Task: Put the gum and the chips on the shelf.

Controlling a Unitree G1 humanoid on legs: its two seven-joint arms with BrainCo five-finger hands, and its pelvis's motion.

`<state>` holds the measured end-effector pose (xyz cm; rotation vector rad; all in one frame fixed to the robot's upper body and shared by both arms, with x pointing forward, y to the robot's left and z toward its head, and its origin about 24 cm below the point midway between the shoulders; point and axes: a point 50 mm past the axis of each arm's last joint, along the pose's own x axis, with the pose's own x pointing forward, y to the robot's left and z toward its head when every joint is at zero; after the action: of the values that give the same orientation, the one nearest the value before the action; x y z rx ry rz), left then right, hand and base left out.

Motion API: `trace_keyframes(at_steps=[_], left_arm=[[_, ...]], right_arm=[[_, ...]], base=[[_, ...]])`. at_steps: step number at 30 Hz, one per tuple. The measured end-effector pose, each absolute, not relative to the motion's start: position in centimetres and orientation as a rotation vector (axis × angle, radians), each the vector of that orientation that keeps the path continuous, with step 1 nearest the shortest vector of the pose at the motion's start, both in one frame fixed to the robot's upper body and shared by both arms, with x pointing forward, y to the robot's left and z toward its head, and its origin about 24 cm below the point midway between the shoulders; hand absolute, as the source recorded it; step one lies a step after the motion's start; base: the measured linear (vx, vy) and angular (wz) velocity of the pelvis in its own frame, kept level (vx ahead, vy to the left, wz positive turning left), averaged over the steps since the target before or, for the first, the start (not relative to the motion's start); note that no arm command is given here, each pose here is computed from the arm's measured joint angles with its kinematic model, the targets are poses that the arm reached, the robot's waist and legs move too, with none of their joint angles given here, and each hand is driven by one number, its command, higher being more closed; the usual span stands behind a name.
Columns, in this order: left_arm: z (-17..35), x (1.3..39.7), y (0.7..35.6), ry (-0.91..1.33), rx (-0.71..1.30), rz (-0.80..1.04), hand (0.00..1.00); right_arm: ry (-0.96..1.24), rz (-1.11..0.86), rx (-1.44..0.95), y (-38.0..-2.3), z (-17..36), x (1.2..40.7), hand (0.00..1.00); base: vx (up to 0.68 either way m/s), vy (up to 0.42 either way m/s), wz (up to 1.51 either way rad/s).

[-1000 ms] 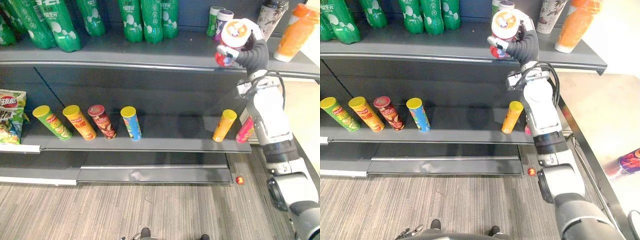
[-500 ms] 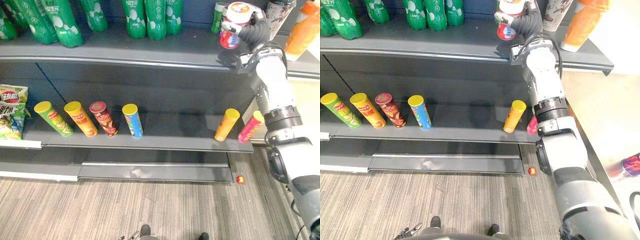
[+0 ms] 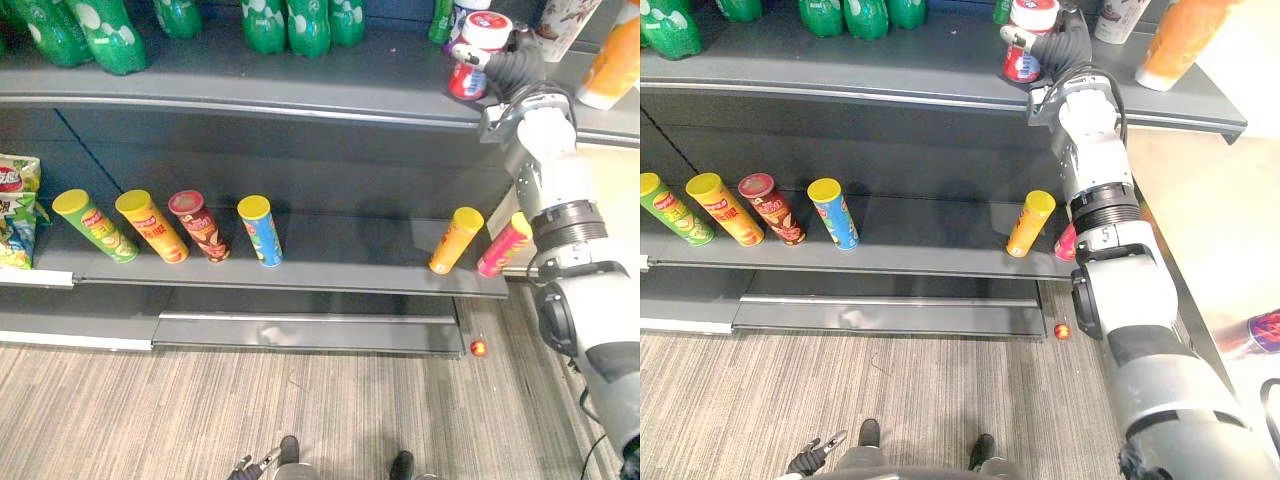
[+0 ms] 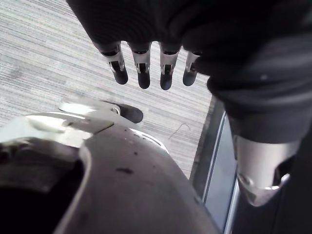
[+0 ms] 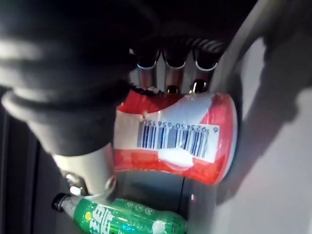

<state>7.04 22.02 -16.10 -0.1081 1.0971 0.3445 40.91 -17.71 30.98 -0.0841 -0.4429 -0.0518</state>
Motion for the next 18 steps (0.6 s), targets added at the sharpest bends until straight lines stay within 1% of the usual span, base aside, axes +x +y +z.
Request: trace_keyframes(at_steps=[8, 9, 18], left_arm=[[-16.1, 7.4, 21.9, 1.085, -0.134, 0.354, 0.0], [-16.0, 7.5, 21.9, 1.083, -0.134, 0.353, 0.0], [-16.0, 8.0, 21.7, 1.077, -0.12, 0.328, 0.0]], right_arm=[[-0.436, -0.102, -0.024, -19.0, 31.4, 41.1, 1.0], [-0.439, -0.105, -0.025, -19.1, 31.4, 41.1, 0.0], [-0.471, -0.105, -0.035, -19.1, 31.9, 40.9, 0.0]], base=[[0.0, 0.0, 0.0], [0.0, 0.0, 0.0], [0.0, 0.0, 0.0]])
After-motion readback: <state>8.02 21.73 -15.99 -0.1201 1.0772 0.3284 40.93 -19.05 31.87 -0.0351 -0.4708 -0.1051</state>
